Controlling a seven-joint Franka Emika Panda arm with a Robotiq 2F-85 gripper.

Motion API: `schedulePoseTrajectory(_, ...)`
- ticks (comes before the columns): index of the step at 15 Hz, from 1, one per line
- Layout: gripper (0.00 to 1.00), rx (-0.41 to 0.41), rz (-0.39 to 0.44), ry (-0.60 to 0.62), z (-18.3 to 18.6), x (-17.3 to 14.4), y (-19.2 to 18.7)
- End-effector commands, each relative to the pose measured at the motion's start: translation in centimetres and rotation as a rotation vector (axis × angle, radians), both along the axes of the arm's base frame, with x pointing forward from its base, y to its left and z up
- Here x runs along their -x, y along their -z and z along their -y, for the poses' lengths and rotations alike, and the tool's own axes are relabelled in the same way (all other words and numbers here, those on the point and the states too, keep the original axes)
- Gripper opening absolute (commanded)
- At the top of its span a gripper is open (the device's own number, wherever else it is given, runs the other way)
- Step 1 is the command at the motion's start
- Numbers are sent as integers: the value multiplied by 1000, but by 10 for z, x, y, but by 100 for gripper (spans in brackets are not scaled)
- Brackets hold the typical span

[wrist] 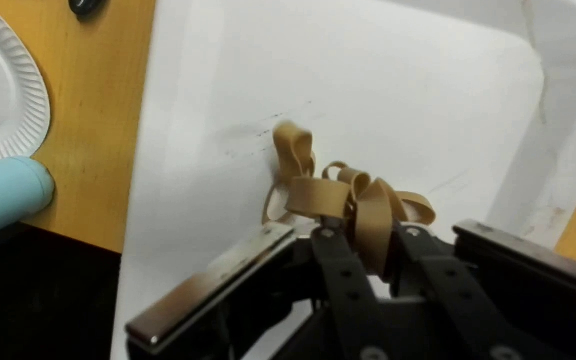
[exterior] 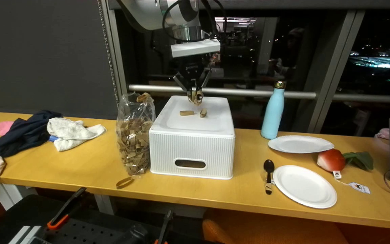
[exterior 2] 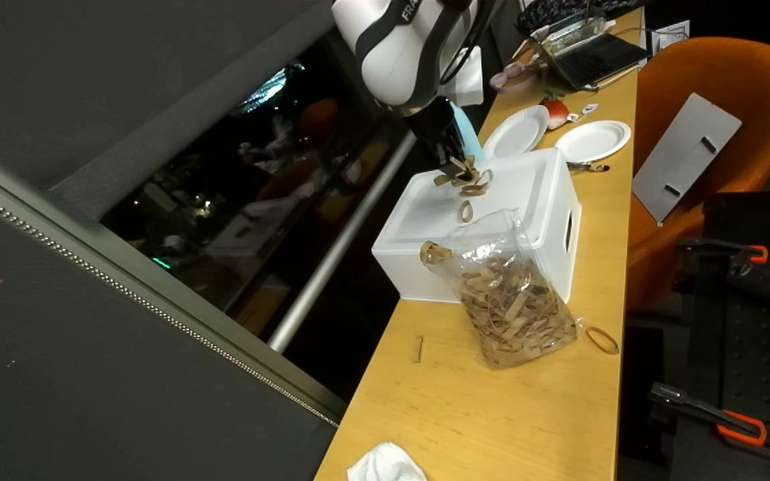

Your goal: Put some rubber bands on the basket

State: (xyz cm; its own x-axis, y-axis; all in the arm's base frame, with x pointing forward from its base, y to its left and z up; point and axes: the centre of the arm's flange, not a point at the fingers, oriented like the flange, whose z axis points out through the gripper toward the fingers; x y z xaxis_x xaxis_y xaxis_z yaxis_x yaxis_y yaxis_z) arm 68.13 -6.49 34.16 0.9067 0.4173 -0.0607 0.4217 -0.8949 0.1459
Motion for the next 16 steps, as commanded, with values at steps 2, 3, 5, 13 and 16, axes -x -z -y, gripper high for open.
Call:
schedulePoseTrajectory(2, 58, -23, -24, -4, 3, -16, -3)
schedulePoseTrajectory(3, 66, -23, -25, -3, 2, -17, -3)
schedulePoseTrajectory(5, 81, -24, -23, -1, 1, -17, -4)
schedulePoseTrajectory(13, 100, -59, -8, 45, -45, 1, -8)
schedulePoseTrajectory(16, 100, -63, 31, 99, -64, -1, -16)
